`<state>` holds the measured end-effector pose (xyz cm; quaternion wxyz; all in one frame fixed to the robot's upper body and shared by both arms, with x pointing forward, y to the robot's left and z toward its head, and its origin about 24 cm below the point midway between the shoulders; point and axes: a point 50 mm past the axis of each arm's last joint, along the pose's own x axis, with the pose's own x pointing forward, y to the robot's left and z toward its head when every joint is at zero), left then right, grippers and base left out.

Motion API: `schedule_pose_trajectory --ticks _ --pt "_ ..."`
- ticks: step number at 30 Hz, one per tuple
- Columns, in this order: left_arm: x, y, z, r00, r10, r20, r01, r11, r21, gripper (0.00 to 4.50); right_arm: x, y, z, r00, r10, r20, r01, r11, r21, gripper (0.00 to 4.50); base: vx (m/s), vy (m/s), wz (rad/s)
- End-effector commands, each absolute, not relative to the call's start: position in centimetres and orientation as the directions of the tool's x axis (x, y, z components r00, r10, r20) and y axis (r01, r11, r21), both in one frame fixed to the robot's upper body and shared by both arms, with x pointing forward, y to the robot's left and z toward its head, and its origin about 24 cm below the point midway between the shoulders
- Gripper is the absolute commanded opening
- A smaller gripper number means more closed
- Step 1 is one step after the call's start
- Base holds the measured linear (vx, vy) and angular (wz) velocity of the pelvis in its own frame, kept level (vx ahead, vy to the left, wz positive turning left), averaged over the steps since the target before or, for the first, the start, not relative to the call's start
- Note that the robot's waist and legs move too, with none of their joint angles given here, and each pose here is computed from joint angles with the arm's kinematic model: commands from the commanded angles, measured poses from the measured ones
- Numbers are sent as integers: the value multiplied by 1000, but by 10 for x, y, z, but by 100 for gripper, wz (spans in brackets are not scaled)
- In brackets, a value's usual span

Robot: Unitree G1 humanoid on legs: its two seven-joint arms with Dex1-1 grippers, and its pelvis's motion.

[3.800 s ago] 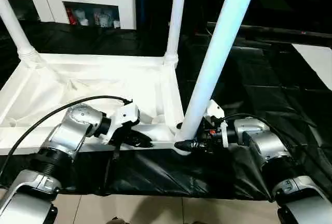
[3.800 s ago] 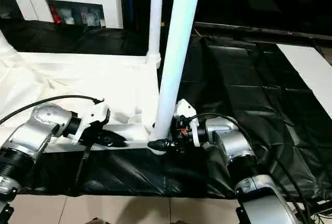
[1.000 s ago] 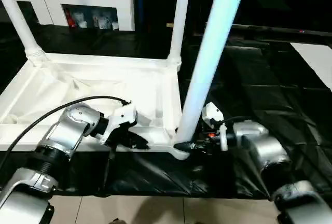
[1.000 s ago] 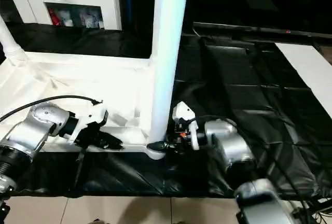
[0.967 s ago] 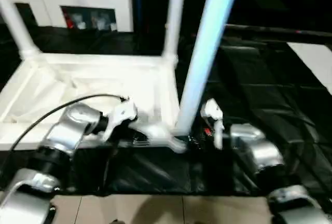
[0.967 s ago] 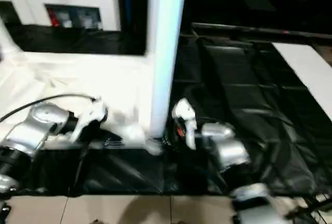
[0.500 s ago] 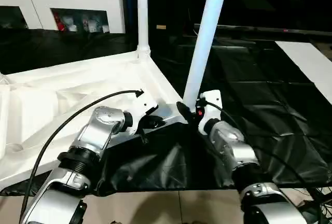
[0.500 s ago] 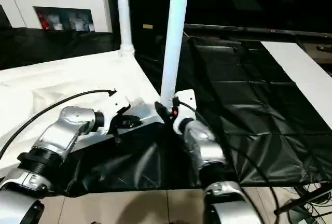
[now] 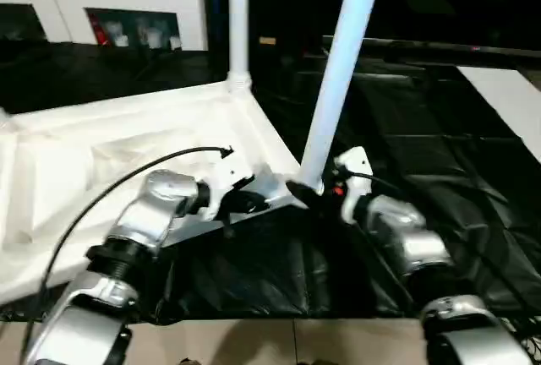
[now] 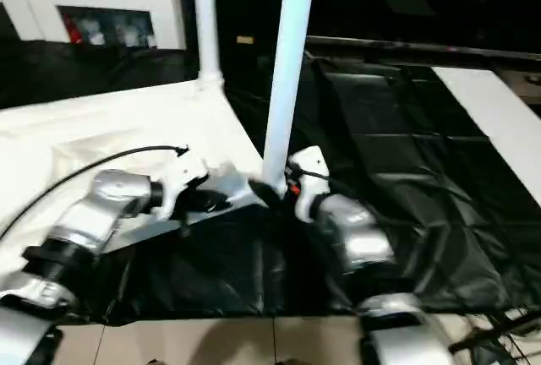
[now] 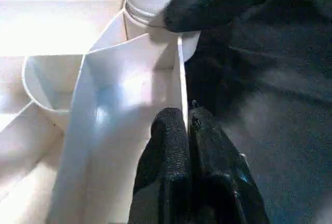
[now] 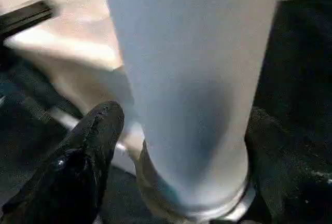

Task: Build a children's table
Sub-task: Rotate leg to tighten

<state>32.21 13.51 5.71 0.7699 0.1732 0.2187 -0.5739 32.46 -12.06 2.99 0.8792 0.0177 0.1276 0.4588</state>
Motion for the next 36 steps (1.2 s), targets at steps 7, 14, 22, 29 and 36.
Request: schedule_pose_trajectory --ticks 7,14,22,29,36 --pt "306 143 60 21 -827 -561 997 60 -51 0 306 -118 36 154 955 -254 -959 206 193 385 0 0 0" --pt "300 157 61 -55 -803 -593 996 -3 -89 0 298 -117 33 -15 949 -315 -974 58 220 318 0 0 0" --pt "301 156 63 -65 -807 -587 995 -8 -100 0 293 -116 32 -44 946 -321 -975 29 221 260 0 0 0" --pt "305 151 60 -12 -816 -577 995 45 -84 0 288 -116 27 16 956 -292 -968 88 235 242 0 0 0" --pt "321 123 55 244 -815 -525 957 290 -5 0 299 -100 11 447 866 -223 -847 490 205 217 0 0 0"
